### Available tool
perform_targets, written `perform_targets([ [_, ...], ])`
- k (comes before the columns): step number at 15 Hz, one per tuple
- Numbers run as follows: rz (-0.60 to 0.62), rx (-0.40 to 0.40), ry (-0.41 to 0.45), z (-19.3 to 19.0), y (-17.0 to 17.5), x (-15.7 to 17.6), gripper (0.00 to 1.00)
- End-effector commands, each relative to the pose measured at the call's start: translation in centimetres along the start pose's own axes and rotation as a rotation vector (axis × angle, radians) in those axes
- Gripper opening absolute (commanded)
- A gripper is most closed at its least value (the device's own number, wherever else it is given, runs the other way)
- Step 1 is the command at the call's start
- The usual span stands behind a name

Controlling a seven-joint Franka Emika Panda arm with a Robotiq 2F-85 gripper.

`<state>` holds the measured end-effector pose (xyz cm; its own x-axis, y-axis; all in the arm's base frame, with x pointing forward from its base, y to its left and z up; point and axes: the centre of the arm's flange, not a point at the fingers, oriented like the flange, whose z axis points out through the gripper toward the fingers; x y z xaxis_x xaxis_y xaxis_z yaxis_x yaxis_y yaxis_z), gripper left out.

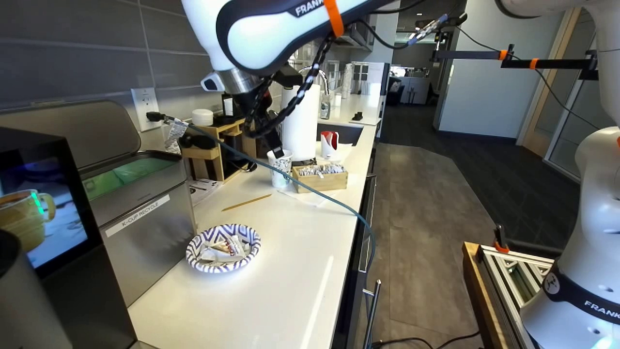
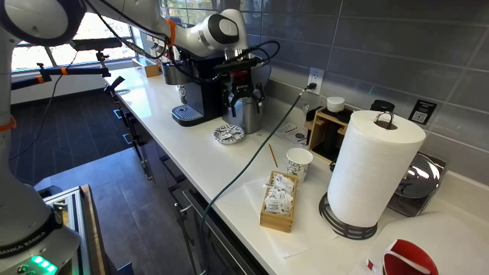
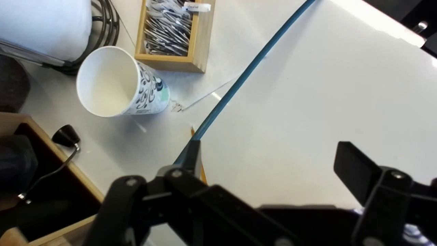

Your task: Put the straw on the bowl

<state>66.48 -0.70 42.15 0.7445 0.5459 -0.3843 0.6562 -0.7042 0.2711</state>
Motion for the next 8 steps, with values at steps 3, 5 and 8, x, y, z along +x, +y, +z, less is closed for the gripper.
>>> perform_targets([
  [3, -0.143, 0.112, -0.124, 7.5, 1.1, 2.5, 1.00],
  [5, -0.221, 0.178, -0.119, 8.1, 1.2, 1.8, 1.00],
  [8, -0.316, 0.247, -0.085, 7.3, 1.3, -0.3, 1.00],
])
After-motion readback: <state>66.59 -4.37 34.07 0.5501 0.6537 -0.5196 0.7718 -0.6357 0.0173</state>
